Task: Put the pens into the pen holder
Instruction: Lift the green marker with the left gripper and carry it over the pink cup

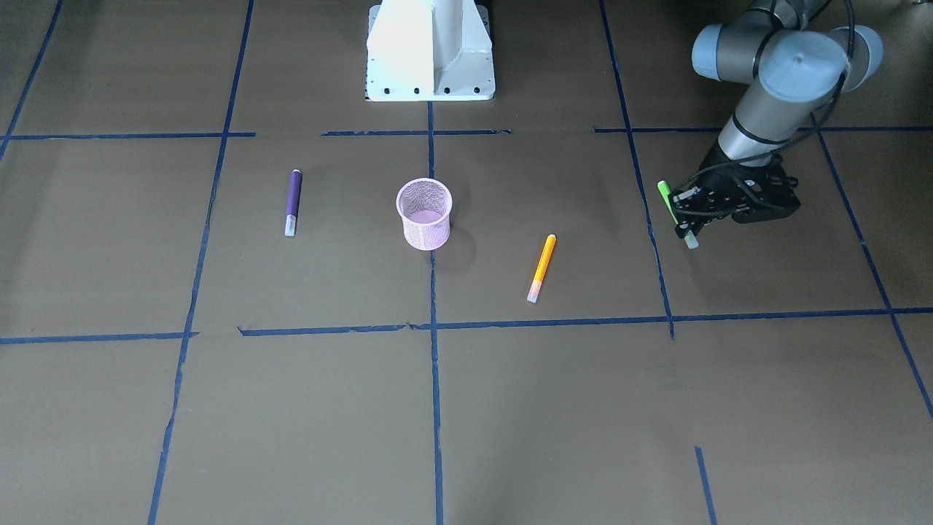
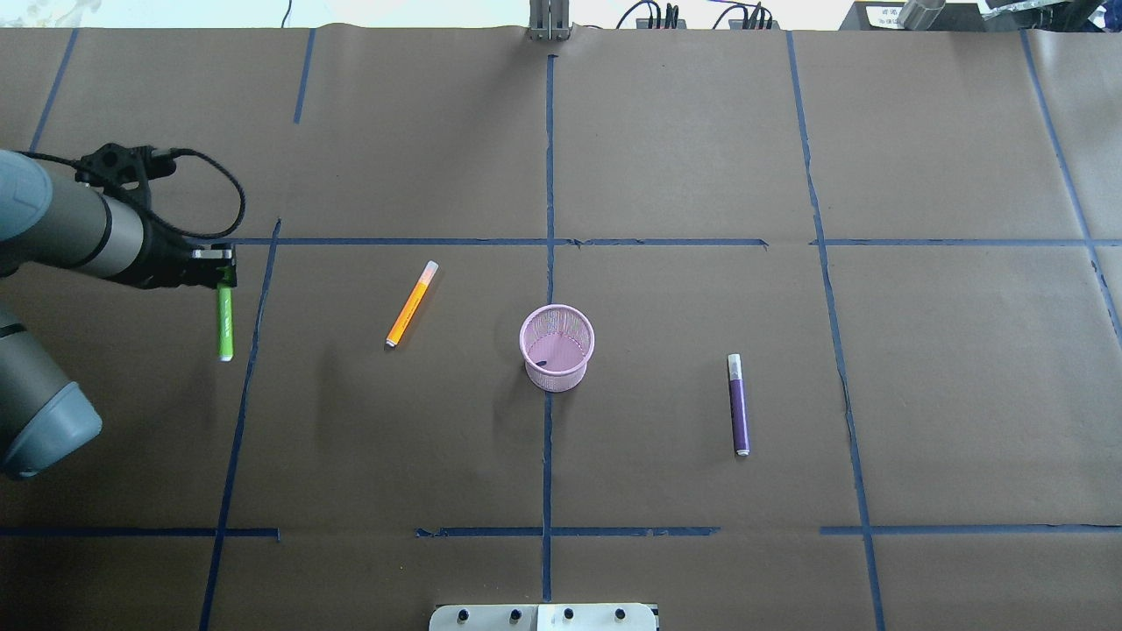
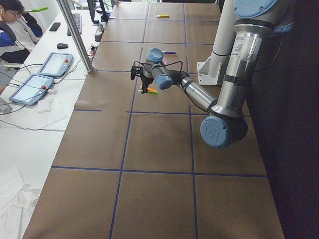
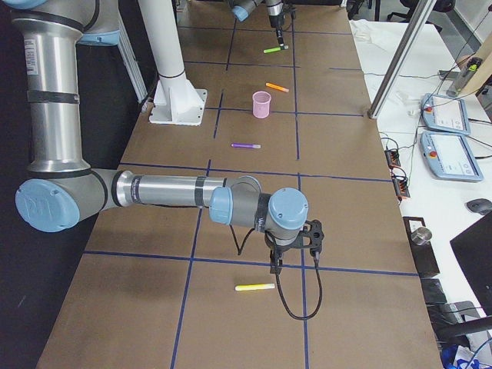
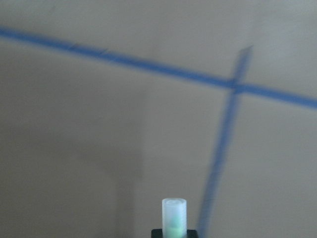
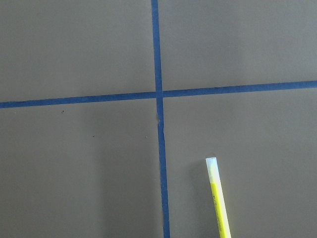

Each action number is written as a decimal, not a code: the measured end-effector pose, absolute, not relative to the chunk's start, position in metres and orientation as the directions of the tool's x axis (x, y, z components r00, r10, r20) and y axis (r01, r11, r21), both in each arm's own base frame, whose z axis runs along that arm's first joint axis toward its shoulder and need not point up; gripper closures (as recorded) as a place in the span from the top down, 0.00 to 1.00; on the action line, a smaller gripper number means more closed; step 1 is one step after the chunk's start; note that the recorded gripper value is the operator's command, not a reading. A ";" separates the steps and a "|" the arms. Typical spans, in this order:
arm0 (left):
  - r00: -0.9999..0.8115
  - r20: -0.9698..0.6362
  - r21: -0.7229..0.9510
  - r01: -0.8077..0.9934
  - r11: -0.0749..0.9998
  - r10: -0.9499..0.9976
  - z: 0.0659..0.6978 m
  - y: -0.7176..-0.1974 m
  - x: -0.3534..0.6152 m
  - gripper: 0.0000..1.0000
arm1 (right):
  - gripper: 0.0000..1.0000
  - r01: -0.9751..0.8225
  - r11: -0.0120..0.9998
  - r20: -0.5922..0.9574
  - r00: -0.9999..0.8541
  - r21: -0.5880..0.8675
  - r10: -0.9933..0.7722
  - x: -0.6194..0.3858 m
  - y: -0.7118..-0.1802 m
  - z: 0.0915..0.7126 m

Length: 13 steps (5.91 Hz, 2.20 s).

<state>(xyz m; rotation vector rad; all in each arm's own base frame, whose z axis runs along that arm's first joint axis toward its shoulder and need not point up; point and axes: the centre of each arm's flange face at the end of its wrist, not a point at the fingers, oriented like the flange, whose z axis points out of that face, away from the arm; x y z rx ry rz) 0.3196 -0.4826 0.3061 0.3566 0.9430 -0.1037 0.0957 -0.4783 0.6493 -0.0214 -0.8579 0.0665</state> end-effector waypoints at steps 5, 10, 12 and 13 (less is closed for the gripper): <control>0.471 -0.730 0.680 0.428 0.595 0.495 0.164 -0.416 0.366 0.00 | 1.00 -0.049 0.998 0.756 0.652 -0.039 0.062 0.096 -0.478 0.647; 0.390 -0.794 0.588 0.687 0.426 0.467 0.152 -0.335 0.464 0.00 | 1.00 -0.031 0.998 0.748 0.664 0.051 -0.017 0.082 -0.476 0.656; 0.399 -0.797 0.584 0.700 0.412 0.453 0.163 -0.344 0.496 0.00 | 1.00 -0.053 0.993 0.744 0.667 0.109 -0.046 0.065 -0.467 0.688; 0.406 -0.798 0.583 0.706 0.403 0.444 0.170 -0.349 0.508 0.00 | 1.00 -0.055 0.992 0.745 0.666 0.111 -0.046 0.061 -0.466 0.694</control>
